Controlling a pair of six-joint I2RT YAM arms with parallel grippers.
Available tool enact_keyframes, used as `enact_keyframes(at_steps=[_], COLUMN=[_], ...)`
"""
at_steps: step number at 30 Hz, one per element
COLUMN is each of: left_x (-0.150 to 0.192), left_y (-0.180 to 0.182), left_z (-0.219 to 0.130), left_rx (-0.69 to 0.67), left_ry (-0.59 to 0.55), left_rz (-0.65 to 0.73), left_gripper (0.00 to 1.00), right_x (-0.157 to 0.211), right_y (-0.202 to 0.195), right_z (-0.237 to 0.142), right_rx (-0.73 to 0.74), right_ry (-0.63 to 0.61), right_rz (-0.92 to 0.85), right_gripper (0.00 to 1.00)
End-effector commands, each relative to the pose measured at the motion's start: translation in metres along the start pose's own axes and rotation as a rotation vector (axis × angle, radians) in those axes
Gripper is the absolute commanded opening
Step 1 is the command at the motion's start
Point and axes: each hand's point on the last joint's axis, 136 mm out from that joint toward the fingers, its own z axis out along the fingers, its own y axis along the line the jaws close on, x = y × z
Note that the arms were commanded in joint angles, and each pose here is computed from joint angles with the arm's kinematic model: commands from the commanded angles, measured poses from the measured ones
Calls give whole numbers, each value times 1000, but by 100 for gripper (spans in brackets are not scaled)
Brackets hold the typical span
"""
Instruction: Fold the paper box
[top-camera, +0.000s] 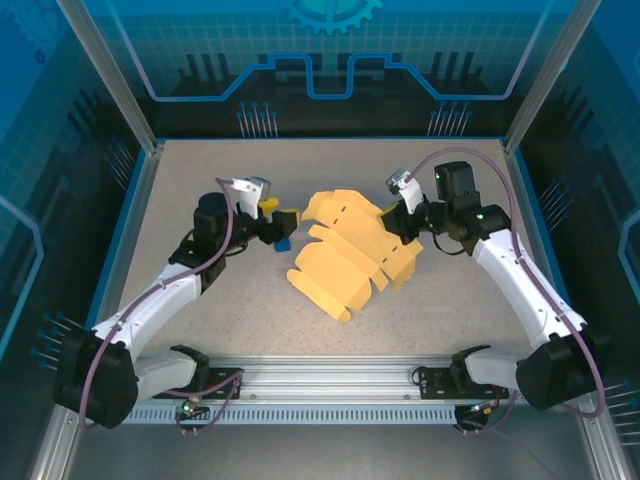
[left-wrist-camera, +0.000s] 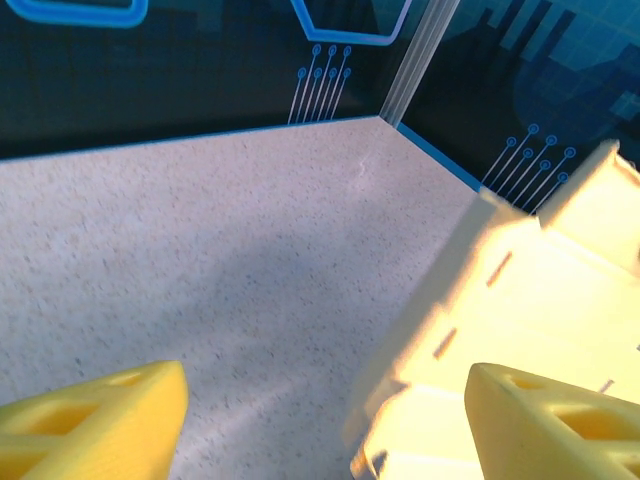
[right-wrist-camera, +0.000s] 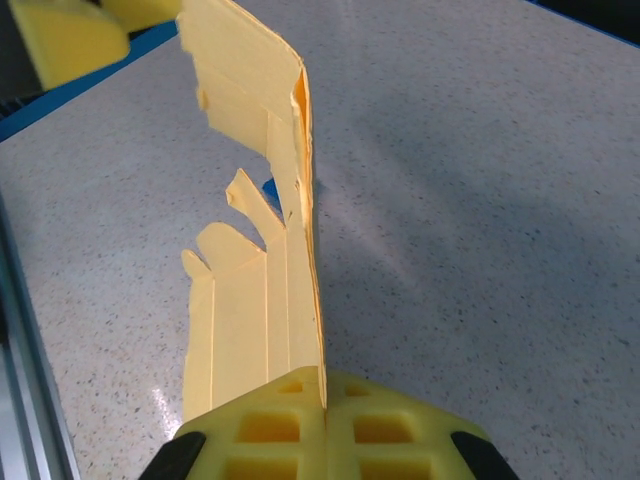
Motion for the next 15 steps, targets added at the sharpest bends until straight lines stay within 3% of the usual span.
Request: enact_keyframes(at_steps=[1,5,15], left_x=[-13,5,42], left_y=[-12,-16,-23], left_z=[-8,-3,52], left_rx=[43,82,168], left_ry=[-105,-87,-10], left_rz=[-11,0,52], left_gripper=[75,76,76], right_x=[-4,0,-2], right_y=[-15,-16,-14], right_z=[-6,-4,-2], right_rx=[73,64,43], right_ry=[-46,-50,-61], right_rz=[54,66,67], right_gripper=[0,0,0])
